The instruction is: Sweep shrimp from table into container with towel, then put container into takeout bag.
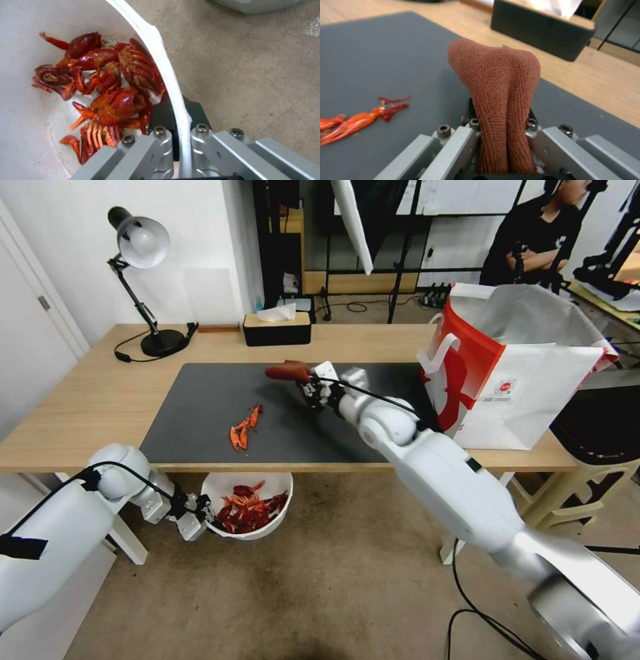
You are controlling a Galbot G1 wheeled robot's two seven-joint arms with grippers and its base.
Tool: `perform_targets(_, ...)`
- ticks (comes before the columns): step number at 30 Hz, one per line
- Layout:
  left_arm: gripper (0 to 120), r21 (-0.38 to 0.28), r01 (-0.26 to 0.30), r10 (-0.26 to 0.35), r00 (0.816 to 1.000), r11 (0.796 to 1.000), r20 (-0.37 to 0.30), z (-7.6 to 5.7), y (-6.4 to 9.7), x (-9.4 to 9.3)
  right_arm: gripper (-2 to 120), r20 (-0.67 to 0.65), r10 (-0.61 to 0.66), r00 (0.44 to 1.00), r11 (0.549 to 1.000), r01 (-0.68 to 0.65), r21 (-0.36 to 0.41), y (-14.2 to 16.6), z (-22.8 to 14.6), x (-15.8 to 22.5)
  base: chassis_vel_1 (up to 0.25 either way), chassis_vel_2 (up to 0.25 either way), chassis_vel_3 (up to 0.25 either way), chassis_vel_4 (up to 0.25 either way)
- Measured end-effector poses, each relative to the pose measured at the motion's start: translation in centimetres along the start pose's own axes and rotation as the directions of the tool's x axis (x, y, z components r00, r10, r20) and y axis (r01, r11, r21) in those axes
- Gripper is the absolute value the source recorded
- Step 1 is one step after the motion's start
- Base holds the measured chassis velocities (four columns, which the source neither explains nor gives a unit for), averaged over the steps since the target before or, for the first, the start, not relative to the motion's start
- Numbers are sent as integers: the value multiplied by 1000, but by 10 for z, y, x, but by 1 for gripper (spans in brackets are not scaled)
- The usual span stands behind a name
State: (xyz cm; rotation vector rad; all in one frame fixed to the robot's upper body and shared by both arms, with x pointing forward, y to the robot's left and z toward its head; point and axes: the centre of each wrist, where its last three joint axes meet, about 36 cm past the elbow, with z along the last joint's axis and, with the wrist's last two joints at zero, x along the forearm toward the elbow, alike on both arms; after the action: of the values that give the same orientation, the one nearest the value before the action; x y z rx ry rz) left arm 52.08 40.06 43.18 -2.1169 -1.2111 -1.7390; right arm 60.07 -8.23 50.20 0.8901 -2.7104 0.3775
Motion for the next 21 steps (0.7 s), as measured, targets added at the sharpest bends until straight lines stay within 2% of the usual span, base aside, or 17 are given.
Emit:
perform_targets(2, 0, 5, 2, -2, 1000, 1000, -3, 1, -3, 4, 4, -44, -6, 999, 1000, 7, 16, 2, -7, -22, 0, 0, 0, 0)
perform_targets(6, 0, 13, 4, -4, 1000, 1000, -4, 2, -6, 7, 4, -78, -46, 996, 999, 48, 22, 4, -11, -38, 0, 0, 0, 0)
perform_targets(15, 0, 21, 7, -7, 1000, 1000, -3, 3, -10, 10, 4, -105, -148, 983, 987, 153, 43, 9, -6, -41, 0, 0, 0, 0)
perform_targets(21, 0, 25, 12, -12, 1000, 1000, -3, 5, -10, 11, 4, -109, -251, 962, 964, 258, 65, 19, 3, -28, 0, 0, 0, 0)
